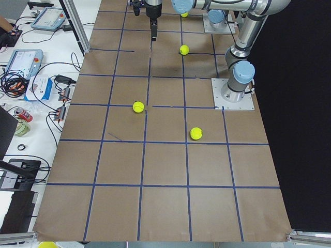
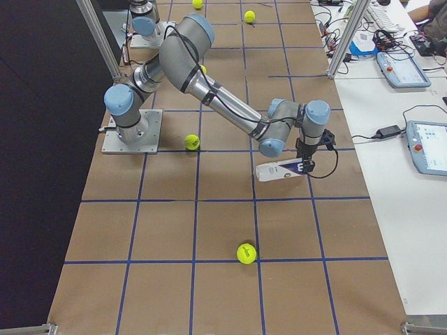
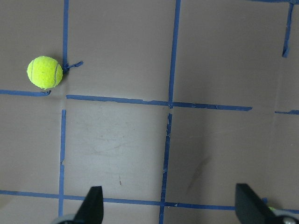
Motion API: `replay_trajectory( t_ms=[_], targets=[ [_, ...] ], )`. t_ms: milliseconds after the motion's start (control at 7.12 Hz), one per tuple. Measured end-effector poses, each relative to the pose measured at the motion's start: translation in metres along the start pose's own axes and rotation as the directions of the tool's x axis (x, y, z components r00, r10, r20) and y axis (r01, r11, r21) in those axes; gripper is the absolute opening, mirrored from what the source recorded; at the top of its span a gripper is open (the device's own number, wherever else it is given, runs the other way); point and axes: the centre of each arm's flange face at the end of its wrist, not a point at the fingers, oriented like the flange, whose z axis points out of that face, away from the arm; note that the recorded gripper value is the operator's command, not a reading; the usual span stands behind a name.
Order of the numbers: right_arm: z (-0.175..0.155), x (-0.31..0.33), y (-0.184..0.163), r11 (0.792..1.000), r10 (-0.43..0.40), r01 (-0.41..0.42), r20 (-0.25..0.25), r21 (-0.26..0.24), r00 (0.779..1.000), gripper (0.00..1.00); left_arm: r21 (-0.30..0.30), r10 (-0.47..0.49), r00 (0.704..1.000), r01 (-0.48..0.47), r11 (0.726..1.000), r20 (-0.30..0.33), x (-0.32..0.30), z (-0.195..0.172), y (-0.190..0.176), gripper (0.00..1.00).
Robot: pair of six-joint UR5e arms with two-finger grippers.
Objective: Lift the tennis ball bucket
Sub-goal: 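Close the right gripper on the can's top and lift it, then carry the can toward the table center and lay it on its side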
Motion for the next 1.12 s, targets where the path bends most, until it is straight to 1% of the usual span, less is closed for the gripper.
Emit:
replay_trajectory(
  t_ms=[140,281,421,562,702,843,983,1124],
  targets=[
    [-0.029,-0.004,-0.003,0.998,-0.036,0.035,0.020,0.052,0.999,0.54,0.000,0.000,1.000,0.000,1.000,0.000,0.000,0.000,0.000,1.00],
    [-0.061,-0.019,-0.008,0.986,-0.115,0.106,0.060,0.128,0.992,0.54,0.001,0.000,1.000,0.000,1.000,0.000,0.000,-0.001,0.000,1.00],
    [-0.074,-0.041,-0.012,0.956,-0.249,0.231,0.086,0.179,0.965,0.54,0.002,0.001,1.000,-0.001,1.000,0.001,0.000,-0.001,0.000,1.00],
    [-0.079,-0.073,-0.015,0.907,-0.388,0.358,0.106,0.222,0.916,0.56,0.002,0.001,1.000,-0.001,1.000,0.001,0.000,-0.001,0.000,1.00],
    [-0.095,-0.123,-0.022,0.854,-0.494,0.456,0.110,0.251,0.863,0.54,0.002,0.001,1.000,-0.001,1.000,0.002,0.000,-0.001,0.000,1.00],
    [-0.120,-0.197,-0.029,0.791,-0.595,0.553,0.116,0.262,0.795,0.54,0.003,0.000,1.000,0.000,1.000,0.001,0.000,-0.001,0.000,1.00],
    [-0.140,-0.278,-0.030,0.713,-0.692,0.648,0.124,0.267,0.711,0.54,0.003,0.000,1.000,0.000,1.000,0.001,0.000,-0.001,0.000,1.00],
    [-0.152,-0.352,-0.026,0.630,-0.773,0.729,0.118,0.268,0.624,0.53,0.003,0.000,1.000,0.000,1.000,0.000,0.000,-0.001,0.000,1.00]
  ],
)
